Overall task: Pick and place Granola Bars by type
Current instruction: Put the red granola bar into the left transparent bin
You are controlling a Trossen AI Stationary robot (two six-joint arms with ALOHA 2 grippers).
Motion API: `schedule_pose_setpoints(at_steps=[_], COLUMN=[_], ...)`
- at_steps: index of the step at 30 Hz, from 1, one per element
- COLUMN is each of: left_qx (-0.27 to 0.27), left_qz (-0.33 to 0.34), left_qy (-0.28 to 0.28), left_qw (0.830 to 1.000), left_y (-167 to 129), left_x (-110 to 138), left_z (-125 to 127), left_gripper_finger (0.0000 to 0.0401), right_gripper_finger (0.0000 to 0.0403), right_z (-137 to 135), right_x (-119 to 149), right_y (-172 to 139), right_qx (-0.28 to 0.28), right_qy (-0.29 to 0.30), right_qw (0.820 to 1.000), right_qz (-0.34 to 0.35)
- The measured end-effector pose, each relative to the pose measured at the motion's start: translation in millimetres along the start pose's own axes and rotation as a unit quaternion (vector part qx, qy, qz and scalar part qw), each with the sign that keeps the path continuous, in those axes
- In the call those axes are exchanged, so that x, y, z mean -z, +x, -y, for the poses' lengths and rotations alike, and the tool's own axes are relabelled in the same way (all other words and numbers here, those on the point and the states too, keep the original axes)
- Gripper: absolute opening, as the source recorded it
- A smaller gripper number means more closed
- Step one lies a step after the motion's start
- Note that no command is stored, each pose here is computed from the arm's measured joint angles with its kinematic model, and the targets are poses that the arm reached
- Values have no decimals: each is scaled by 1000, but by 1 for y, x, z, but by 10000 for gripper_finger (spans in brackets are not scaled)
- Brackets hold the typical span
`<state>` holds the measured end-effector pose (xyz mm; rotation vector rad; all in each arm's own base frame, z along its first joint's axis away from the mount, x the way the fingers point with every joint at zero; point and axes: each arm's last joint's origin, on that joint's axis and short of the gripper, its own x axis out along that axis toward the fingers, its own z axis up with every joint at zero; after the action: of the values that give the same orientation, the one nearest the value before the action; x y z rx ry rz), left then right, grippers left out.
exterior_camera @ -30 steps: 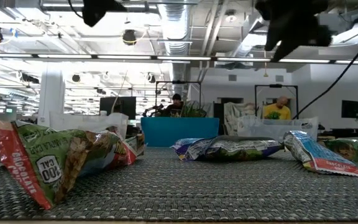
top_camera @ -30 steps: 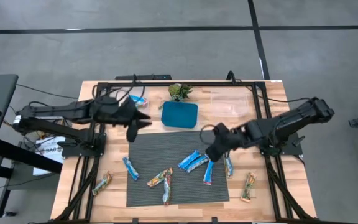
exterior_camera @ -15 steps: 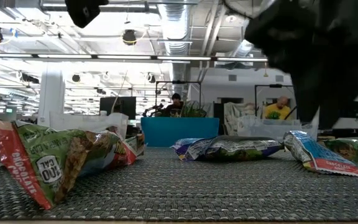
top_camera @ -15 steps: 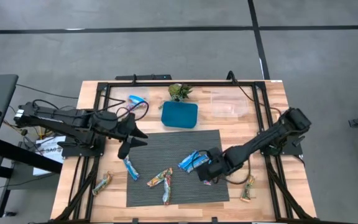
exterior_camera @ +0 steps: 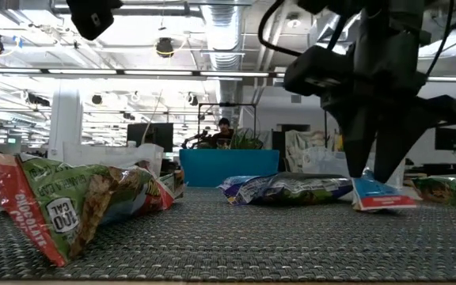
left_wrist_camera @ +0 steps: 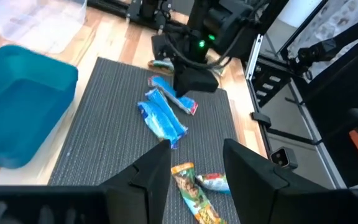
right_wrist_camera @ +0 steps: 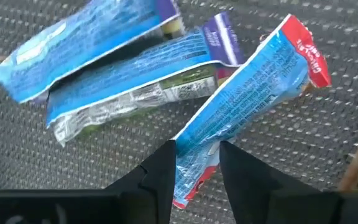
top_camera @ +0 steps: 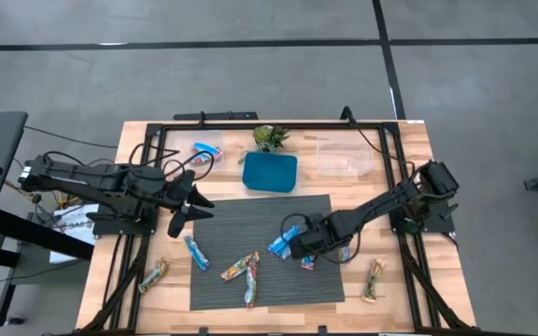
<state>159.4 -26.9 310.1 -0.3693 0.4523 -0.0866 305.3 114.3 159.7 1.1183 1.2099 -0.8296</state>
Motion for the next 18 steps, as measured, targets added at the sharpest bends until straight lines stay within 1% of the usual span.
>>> schedule_pose_setpoints(at_steps=[3, 8, 12, 14, 17, 18], left_qx=[0, 0, 2, 2, 1, 1], left_qz=[1, 1, 4, 4, 4, 4], left_qy=[-3, -3, -3, -3, -3, -3], left_qw=[1000, 1000, 1000, 1000, 1000, 1000], left_y=[0, 1, 1, 1, 1, 1], left_x=[0, 0, -1, -1, -1, -1], left_z=[0, 0, 0, 0, 0, 0], left_gripper_finger=[139, 139, 139, 139, 139, 139], right_gripper_finger=[118, 118, 118, 118, 118, 118], right_z=[1, 1, -1, -4, -11, -14], right_x=[-2, -4, -4, -4, -4, -4], right_y=[1, 1, 1, 1, 0, 0], right_qx=[2, 1, -10, -23, -62, -75], right_qy=[3, -15, -15, -15, -18, -28], right_qw=[1000, 1000, 1000, 1000, 998, 997], right_qz=[0, 1, 0, -1, -3, -2])
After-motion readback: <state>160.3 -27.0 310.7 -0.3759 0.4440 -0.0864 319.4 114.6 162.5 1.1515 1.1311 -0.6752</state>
